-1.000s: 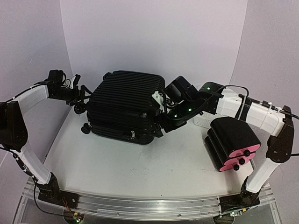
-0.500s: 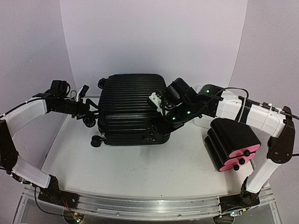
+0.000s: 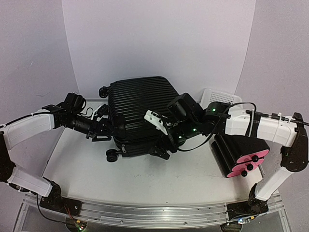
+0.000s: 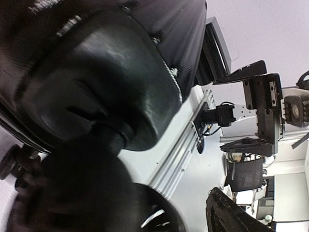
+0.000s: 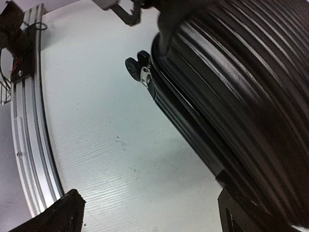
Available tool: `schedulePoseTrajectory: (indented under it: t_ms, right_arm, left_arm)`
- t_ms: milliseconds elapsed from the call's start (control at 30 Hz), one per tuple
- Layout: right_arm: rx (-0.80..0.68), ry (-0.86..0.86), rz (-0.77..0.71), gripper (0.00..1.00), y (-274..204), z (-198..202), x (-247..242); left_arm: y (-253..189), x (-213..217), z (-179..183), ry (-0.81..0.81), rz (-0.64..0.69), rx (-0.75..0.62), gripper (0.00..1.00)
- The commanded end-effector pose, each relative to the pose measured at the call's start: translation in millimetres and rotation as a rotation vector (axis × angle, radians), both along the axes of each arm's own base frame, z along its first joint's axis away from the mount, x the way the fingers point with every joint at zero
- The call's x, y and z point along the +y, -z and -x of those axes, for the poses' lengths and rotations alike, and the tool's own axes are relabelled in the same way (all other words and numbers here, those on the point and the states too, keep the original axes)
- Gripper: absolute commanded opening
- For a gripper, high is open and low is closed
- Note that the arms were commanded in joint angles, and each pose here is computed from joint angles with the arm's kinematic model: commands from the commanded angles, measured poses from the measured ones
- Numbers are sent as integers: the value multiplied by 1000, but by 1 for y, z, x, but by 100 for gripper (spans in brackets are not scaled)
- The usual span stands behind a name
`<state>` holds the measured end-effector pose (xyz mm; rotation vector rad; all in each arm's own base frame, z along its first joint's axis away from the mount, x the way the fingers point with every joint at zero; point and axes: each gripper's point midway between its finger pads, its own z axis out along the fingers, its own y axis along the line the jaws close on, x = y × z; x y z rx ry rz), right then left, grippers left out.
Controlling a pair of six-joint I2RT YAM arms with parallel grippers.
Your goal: Open, take out, and arrange the luggage
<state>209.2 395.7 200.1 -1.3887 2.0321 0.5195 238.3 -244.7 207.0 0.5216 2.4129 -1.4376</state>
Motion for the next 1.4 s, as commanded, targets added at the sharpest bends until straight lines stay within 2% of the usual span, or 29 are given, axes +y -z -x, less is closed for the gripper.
schedulePoseTrajectory:
  t_ms: [0, 200, 333, 400, 467, 567, 667, 767, 867, 967, 1100, 1167, 1233, 1367]
  right_arm:
    - [-313, -279, -158, 98, -61, -3, 41]
    - [-397, -460, -218, 98, -82, -1, 79]
    - [-389, -451, -239, 98, -84, -16, 108]
    - [-375, -442, -255, 98, -85, -20, 118]
    - [-362, -432, -261, 98, -83, -25, 125]
    - [-338, -440, -285, 98, -84, -25, 135]
    - [-323, -406, -283, 98, -82, -31, 139]
    - [-288, -333, -265, 98, -79, -37, 134]
    - [-198, -135, -272, 98, -82, -50, 121]
    - [7, 85, -299, 98, -76, -50, 105]
    - [222, 322, -309, 87, -43, -39, 87]
    - [248, 364, -311, 83, -31, -25, 85]
    - [209, 411, -299, 82, -22, -19, 80]
    - [201, 548, -259, 78, 9, -26, 59]
  left_arm:
    - [-24, -6, 14, 51, 88, -19, 80]
    - [-30, -5, 15, 62, 103, -69, 81]
    - [-29, -1, 8, 24, 66, -117, 82]
    - [-28, 3, 1, -19, 31, -146, 88]
    - [-27, 8, -7, -60, 9, -157, 91]
    - [-29, 8, -10, -65, 18, -172, 91]
    - [-21, 15, -19, -114, -29, -186, 91]
    - [-16, 24, -22, -165, -63, -185, 88]
    - [-13, 33, -19, -212, -95, -206, 92]
    - [-4, 37, -22, -229, -123, -201, 94]
    - [-1, 32, -30, -218, -114, -182, 84]
    - [-2, 26, -32, -199, -91, -176, 81]
    - [-4, 21, -33, -171, -66, -170, 81]
    - [-7, 14, -36, -119, -48, -186, 80]
